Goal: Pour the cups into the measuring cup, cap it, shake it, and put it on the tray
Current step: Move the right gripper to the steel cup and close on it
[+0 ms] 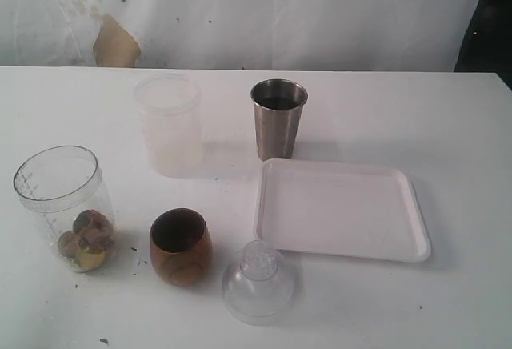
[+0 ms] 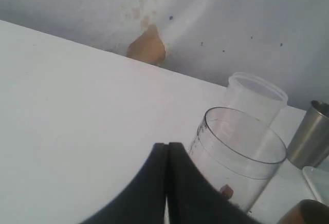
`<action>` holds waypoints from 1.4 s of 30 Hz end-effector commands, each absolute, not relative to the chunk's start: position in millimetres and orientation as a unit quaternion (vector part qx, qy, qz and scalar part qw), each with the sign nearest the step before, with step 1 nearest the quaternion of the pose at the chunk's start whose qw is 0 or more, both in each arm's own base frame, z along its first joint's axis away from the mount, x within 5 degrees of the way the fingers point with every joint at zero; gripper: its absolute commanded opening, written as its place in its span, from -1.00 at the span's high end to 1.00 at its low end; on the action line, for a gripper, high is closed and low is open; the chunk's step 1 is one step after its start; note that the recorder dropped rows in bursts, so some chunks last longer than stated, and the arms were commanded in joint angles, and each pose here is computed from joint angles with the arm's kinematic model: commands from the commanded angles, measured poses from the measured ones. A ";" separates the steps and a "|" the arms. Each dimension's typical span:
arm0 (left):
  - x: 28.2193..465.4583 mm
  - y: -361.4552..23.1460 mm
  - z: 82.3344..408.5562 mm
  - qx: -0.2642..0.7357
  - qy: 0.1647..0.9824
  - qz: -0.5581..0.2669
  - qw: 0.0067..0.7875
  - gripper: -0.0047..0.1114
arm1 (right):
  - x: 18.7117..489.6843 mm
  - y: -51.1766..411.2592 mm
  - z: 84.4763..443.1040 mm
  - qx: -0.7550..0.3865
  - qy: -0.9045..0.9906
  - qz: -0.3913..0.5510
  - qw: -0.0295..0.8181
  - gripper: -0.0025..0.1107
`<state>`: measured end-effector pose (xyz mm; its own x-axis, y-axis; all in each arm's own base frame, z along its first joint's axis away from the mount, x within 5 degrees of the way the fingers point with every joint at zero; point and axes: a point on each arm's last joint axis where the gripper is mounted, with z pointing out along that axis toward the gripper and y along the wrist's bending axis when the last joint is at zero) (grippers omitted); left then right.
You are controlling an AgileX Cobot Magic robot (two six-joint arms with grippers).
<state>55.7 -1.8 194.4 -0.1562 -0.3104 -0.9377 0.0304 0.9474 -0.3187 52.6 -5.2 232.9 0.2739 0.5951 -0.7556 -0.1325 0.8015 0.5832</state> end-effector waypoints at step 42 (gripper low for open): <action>46.5 -6.0 176.4 -0.212 0.812 -0.208 0.502 0.92 | 313.9 69.9 147.9 -0.165 0.734 0.226 0.618 -0.74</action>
